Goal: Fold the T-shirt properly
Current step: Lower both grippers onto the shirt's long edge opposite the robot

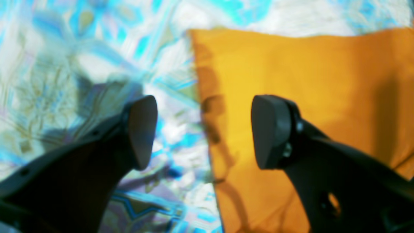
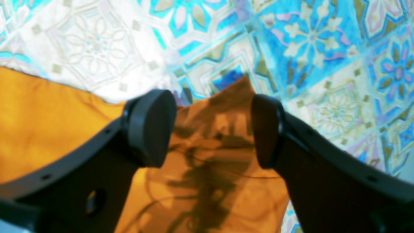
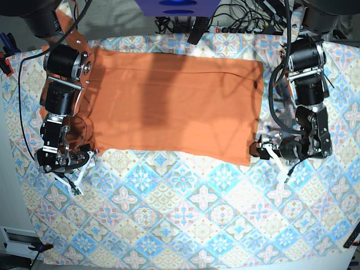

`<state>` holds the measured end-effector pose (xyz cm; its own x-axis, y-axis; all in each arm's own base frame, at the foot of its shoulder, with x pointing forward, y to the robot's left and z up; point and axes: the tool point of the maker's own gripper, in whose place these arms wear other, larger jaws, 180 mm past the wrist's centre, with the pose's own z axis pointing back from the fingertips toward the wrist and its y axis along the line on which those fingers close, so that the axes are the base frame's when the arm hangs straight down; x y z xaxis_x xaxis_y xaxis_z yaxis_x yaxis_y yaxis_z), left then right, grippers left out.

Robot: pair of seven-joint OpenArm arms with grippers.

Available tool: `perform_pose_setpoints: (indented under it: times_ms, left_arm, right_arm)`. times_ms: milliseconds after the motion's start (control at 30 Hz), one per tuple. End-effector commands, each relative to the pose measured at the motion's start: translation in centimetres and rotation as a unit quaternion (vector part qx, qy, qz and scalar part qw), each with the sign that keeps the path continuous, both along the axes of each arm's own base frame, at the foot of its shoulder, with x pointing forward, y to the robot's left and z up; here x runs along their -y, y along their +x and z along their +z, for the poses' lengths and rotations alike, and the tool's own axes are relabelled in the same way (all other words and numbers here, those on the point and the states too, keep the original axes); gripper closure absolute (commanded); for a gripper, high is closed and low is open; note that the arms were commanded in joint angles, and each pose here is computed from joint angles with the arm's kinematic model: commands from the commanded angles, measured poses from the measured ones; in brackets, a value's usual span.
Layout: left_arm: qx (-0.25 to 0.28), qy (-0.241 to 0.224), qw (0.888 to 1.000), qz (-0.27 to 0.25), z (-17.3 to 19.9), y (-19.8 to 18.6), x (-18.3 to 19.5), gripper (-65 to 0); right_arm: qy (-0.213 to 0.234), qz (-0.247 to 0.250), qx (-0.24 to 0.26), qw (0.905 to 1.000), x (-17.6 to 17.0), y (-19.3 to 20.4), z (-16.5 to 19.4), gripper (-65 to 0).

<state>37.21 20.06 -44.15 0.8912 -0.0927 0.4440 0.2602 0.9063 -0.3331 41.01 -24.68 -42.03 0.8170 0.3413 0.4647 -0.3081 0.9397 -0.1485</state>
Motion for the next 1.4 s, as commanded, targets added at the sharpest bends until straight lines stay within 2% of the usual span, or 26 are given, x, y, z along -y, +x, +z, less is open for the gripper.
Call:
perform_pose_setpoints:
  times_ms: [0, 200, 333, 600, 767, 900, 1033, 1167, 1300, 1367]
  left_arm:
    - [0.031, -0.015, 0.999, -0.004, 1.7, 2.3, 0.7, -43.0]
    - [0.023, -0.055, 0.998, 0.019, -0.3, 3.1, 2.3, -43.0]
    - [0.011, -0.059, 0.998, -0.004, -1.0, 2.9, 4.6, -43.0]
    - [0.007, -0.062, 0.998, -0.019, -1.4, 2.6, 6.0, -43.0]
    - [0.005, -0.062, 0.998, -0.020, -1.6, 2.4, 6.2, -43.0]
    - [0.001, -0.061, 0.998, -0.021, -1.9, 2.1, 6.2, -43.0]
    - [-0.004, -0.061, 0.998, -0.020, -2.2, 1.6, 6.1, -43.0]
    - [-0.004, -0.060, 0.998, -0.019, -2.2, 1.6, 6.0, -43.0]
    - [-0.004, -0.060, 0.998, -0.019, -2.2, 1.6, 6.0, -43.0]
    - [-0.004, -0.060, 0.998, -0.019, -2.2, 1.6, 6.0, -43.0]
  right_arm:
    - [-0.003, -0.002, 0.031, 0.9995, 0.5, 1.8, 2.1, -38.8]
    - [-0.003, -0.002, 0.029, 0.9996, 0.5, 1.5, 1.9, -38.7]
    - [-0.002, -0.003, 0.028, 0.9996, 0.6, 1.5, 1.8, -38.7]
    - [0.002, -0.001, 0.037, 0.9993, 0.4, 1.8, 1.9, -38.8]
    - [0.034, -0.007, 0.026, 0.9990, 0.3, 2.0, 0.2, -38.8]
    - [0.090, -0.025, 0.028, 0.9952, -0.3, 2.3, -1.5, -38.9]
    - [0.110, -0.032, 0.037, 0.9928, -0.2, 3.0, -1.3, -38.9]
    - [0.099, -0.045, 0.040, 0.9932, 1.6, 3.0, -0.9, -38.9]
    - [0.061, -0.094, 0.052, 0.9924, 5.1, 3.0, -0.5, -38.9]
    - [0.056, -0.101, 0.054, 0.9918, 5.5, 3.0, -0.4, -38.9]
